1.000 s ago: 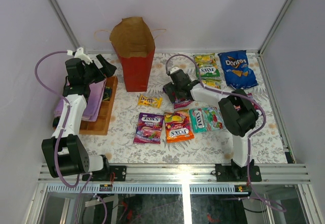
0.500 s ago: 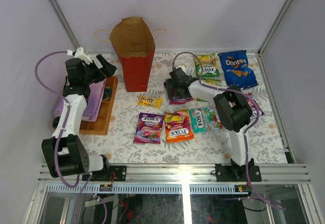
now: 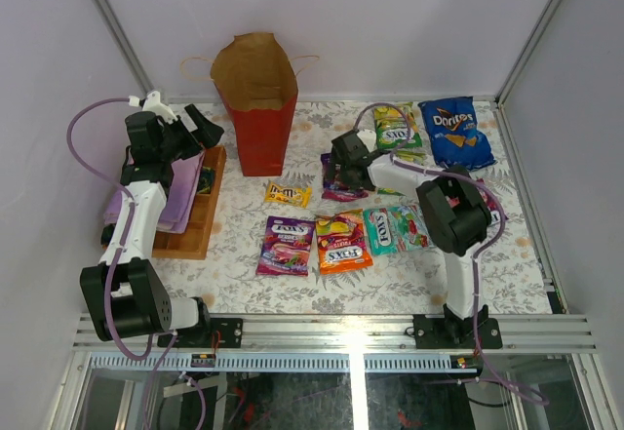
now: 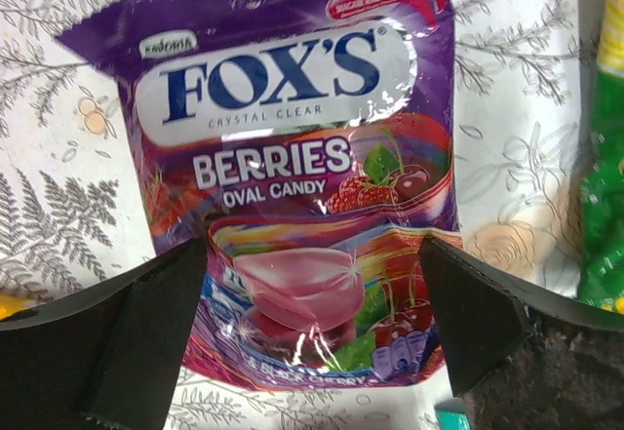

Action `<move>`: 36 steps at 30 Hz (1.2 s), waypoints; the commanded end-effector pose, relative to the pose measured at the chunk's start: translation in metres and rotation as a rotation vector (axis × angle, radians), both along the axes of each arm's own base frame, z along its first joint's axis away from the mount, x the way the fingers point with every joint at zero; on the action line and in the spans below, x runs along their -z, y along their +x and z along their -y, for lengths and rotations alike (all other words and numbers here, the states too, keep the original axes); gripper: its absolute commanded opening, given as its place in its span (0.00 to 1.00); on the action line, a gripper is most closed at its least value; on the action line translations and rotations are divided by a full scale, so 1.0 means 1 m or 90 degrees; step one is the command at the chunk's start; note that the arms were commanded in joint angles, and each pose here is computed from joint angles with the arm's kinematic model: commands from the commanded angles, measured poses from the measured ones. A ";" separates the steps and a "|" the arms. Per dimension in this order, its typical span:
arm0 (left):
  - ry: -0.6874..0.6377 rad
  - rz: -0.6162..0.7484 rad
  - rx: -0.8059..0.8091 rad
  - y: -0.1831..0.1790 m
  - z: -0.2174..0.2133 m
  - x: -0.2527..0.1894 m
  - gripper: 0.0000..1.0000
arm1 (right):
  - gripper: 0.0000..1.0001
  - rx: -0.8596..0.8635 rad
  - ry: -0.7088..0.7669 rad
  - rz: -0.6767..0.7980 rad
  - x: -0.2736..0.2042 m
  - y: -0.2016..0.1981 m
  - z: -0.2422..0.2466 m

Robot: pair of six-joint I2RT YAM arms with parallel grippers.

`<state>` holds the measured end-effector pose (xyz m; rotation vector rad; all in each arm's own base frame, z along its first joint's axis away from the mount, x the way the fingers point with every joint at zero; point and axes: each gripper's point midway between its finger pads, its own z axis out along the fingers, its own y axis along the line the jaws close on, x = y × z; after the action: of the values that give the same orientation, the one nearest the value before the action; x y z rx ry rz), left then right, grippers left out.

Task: Take the snacks out of the paper bag
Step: Adjust the snack at the center of the board, then reset both arms

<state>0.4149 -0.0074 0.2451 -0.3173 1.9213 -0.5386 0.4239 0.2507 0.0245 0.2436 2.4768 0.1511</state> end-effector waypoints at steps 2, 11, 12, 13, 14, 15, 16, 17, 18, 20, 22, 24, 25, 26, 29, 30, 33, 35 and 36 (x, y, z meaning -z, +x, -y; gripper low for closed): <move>0.015 0.032 -0.001 0.003 -0.004 -0.011 1.00 | 0.98 -0.006 0.033 0.017 -0.029 -0.017 0.002; 0.014 0.071 0.021 -0.003 0.004 -0.028 1.00 | 0.99 -0.110 0.127 0.239 -0.161 -0.025 0.000; 0.015 0.071 0.016 -0.004 0.003 -0.028 1.00 | 0.99 -0.099 0.142 0.253 -0.165 -0.032 0.004; 0.017 0.075 0.012 -0.005 0.001 -0.029 1.00 | 0.99 -0.094 0.155 0.265 -0.165 -0.041 0.010; 0.019 0.078 0.007 -0.006 0.000 -0.031 1.00 | 0.99 -0.092 0.167 0.279 -0.164 -0.049 0.016; 0.020 0.080 0.005 -0.007 0.000 -0.033 1.00 | 0.99 -0.089 0.172 0.292 -0.163 -0.058 0.022; 0.019 0.083 0.005 -0.008 0.001 -0.034 1.00 | 0.99 -0.079 0.175 0.309 -0.161 -0.064 0.031; 0.019 0.088 0.005 -0.008 0.002 -0.036 1.00 | 0.99 -0.069 0.171 0.320 -0.159 -0.071 0.039; 0.020 0.093 0.006 -0.009 0.003 -0.038 1.00 | 0.99 -0.056 0.162 0.327 -0.157 -0.075 0.048; 0.031 0.102 0.004 -0.009 0.007 -0.042 1.00 | 0.99 -0.033 0.133 0.337 -0.155 -0.082 0.065; 0.054 0.112 -0.005 -0.011 0.012 -0.046 1.00 | 0.99 -0.021 0.108 0.344 -0.155 -0.086 0.076; 0.081 0.128 -0.008 -0.014 0.019 -0.052 1.00 | 0.99 -0.015 0.089 0.349 -0.155 -0.088 0.084; 0.090 0.135 -0.007 -0.016 0.023 -0.055 1.00 | 0.99 -0.013 0.083 0.348 -0.154 -0.089 0.086; 0.094 0.145 -0.004 -0.018 0.025 -0.059 1.00 | 0.99 -0.010 0.083 0.347 -0.154 -0.089 0.087; 0.092 0.184 0.001 -0.026 0.030 -0.070 1.00 | 0.99 -0.011 0.082 0.347 -0.155 -0.089 0.086; 0.091 0.197 0.000 -0.027 0.030 -0.072 1.00 | 0.99 -0.011 0.079 0.347 -0.155 -0.088 0.087; 0.089 0.221 -0.004 -0.032 0.030 -0.075 1.00 | 0.99 -0.011 0.063 0.351 -0.156 -0.088 0.091; 0.089 0.230 -0.012 -0.033 0.028 -0.076 1.00 | 0.99 -0.007 0.055 0.353 -0.156 -0.087 0.093; 0.089 0.231 -0.015 -0.033 0.028 -0.077 1.00 | 0.99 -0.007 0.052 0.354 -0.156 -0.087 0.093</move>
<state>0.3774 -0.0422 0.3005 -0.1530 1.7022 -0.4570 0.3292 0.1641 0.1581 0.1736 2.0010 0.3224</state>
